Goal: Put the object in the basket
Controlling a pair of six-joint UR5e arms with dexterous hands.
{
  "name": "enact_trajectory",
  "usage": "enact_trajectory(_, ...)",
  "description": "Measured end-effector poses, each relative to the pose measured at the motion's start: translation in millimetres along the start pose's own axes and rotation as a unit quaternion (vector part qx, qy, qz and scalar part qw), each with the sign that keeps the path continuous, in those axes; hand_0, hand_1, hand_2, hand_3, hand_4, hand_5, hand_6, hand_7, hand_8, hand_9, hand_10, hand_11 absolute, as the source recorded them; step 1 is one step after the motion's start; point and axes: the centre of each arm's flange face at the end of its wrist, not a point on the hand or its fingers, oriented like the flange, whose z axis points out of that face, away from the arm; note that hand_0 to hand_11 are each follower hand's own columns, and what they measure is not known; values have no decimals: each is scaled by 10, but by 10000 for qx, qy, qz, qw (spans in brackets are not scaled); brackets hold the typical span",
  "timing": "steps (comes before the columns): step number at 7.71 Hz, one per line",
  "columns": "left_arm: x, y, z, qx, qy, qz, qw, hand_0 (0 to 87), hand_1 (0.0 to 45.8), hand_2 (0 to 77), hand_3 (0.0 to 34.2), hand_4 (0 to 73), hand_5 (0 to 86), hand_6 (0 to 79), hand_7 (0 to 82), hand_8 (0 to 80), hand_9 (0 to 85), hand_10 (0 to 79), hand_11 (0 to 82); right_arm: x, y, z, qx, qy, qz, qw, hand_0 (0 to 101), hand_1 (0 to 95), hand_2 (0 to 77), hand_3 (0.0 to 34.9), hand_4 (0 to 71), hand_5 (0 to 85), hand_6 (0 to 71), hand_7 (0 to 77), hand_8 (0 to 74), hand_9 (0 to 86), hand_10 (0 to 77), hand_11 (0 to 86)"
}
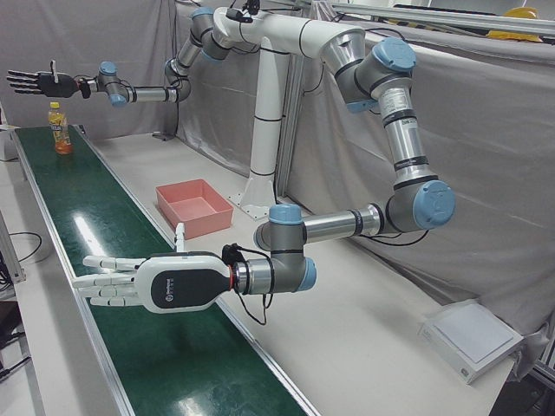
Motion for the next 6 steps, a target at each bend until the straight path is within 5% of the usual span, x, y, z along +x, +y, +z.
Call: enact_trajectory(6, -84, -53, -29, 145, -104, 70, 9998, 525, 65, 0, 0, 158, 76, 0, 5, 33, 65, 60, 104, 0, 3, 2, -3, 0, 0, 10000, 2, 0, 5, 3, 0, 0, 0, 5, 0, 0, 0, 0)
